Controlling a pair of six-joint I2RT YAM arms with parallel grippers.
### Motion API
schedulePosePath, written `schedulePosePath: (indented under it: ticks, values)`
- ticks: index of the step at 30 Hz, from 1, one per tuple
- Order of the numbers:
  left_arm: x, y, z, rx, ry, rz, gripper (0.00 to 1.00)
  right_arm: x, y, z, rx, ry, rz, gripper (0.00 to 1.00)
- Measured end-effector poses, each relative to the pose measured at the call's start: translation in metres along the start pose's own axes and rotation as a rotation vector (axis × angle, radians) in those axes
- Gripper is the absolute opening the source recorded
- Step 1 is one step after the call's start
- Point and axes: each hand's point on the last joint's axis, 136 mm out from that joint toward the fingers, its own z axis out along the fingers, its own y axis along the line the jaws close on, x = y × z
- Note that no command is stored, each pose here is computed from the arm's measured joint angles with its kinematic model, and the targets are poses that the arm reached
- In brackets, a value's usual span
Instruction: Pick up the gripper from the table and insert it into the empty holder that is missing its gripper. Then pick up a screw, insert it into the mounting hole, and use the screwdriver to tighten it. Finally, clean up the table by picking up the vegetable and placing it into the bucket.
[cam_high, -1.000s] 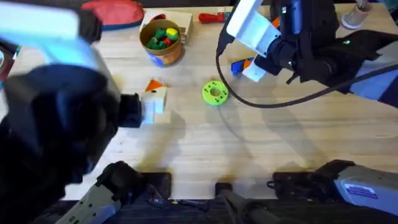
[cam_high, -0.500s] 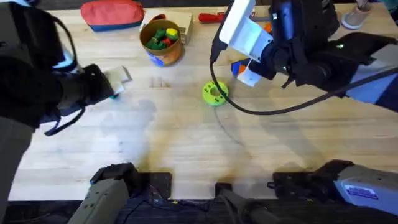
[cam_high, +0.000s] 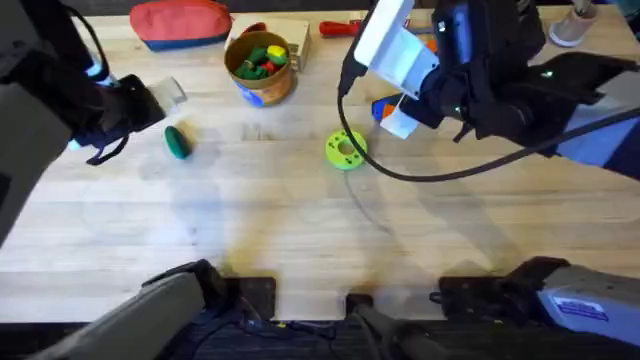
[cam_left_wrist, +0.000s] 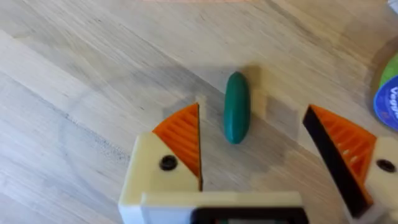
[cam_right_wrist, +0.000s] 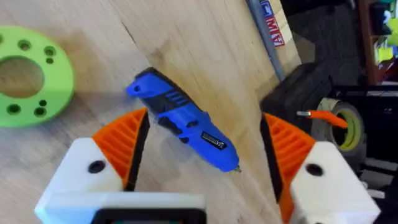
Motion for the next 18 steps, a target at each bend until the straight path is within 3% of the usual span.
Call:
schedulePosePath:
  ticks: [4,12,13,15,18]
  values:
    - [0.011,-0.001,0.028,-0.013,0.075,0.023,0.989,-0.003,-0.005,-0.007,0.013,-0.02,0.081,0.991]
    - [0.039,-0.003,0.071,-0.024,0.208,0.035,0.797,-0.013,-0.022,-0.031,0.059,-0.09,0.198,0.991]
    - [0.042,-0.004,0.074,-0.021,0.22,0.034,0.738,-0.013,-0.023,-0.032,0.062,-0.094,0.204,0.991]
    - [0.046,-0.006,0.078,-0.012,0.237,0.028,0.519,-0.014,-0.025,-0.034,0.065,-0.1,0.213,0.991]
    - [0.046,-0.008,0.08,-0.004,0.24,0.028,0.097,-0.014,-0.025,-0.035,0.065,-0.1,0.216,0.991]
